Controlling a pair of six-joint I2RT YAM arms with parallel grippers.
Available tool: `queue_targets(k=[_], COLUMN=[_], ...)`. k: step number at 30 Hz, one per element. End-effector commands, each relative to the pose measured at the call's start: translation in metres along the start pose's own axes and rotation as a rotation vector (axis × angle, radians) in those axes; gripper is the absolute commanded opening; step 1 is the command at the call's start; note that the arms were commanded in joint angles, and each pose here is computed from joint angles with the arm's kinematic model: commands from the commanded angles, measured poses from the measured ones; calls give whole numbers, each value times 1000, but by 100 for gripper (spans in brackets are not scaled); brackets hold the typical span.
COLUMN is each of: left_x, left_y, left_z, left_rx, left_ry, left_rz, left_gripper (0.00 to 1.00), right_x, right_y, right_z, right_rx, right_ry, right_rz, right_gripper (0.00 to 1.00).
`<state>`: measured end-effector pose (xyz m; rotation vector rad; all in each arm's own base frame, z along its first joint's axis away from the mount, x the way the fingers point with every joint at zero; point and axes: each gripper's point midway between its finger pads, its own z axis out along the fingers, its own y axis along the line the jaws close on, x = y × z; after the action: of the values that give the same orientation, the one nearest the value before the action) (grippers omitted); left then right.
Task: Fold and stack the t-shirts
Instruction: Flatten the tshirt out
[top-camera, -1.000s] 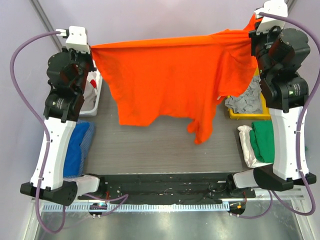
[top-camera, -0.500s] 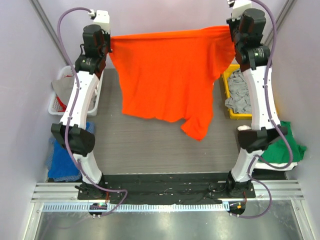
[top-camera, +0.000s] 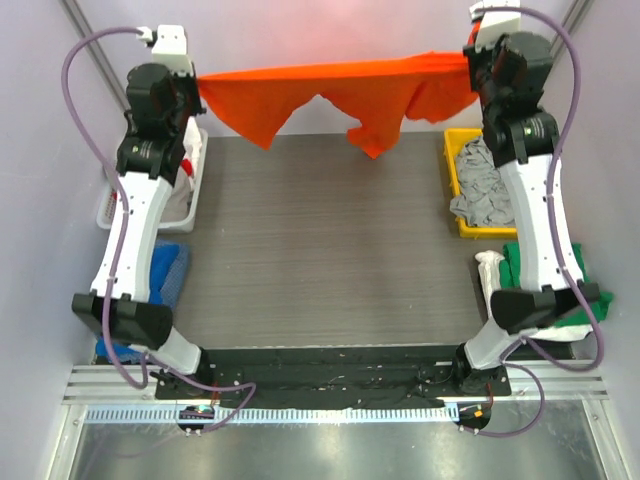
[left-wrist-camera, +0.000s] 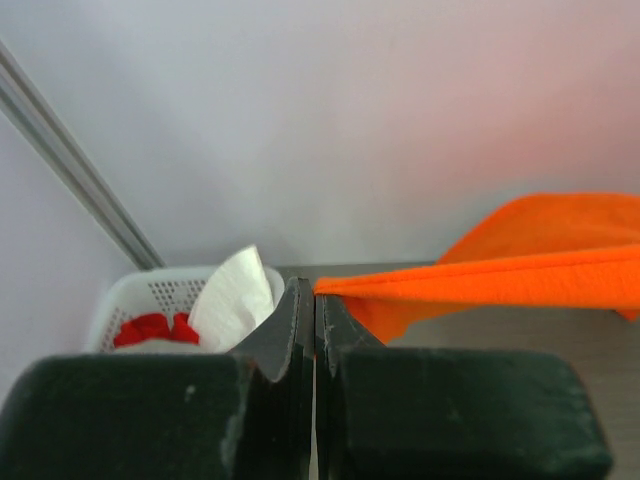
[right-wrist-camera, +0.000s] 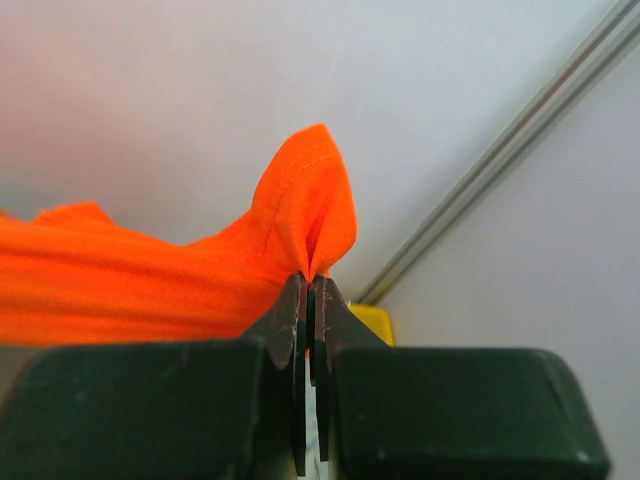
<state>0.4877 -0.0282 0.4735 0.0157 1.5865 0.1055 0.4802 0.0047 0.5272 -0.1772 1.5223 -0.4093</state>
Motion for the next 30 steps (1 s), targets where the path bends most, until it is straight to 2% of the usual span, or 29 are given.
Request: queue_targets(k=[1,2,5,10,11,17,22,30], left_x=[42,72,125,201,204,245,239,262], left_y=[59,54,44,28,28,19,7,-11], left_z=[-16,-16,-27,-62,-72,-118,-144,-185], left_rx=[-173,-154,-101,2,12,127,253,461], left_ry=[65,129,234,383,395,542,567,731], left_rz=[16,27,52,89,92,170,219,274], left_gripper=[0,0,0,0,0,0,0,0], right_x=[36,49,108,150,168,212,243,290], right_y=[-55,-50,-20,-1,10,33,60,106], right_z=[-41,-44,-57,-88,-94,-127,-152,-194], right_rx=[176,158,64,-14,-60,-172,-321,-577], right_ry=[80,105,227,312,352,458,535,670], right_rz=[-18,-23,-46,-46,-54,-64,-67,-59], right_gripper=[1,1,1,1,1,1,1,1])
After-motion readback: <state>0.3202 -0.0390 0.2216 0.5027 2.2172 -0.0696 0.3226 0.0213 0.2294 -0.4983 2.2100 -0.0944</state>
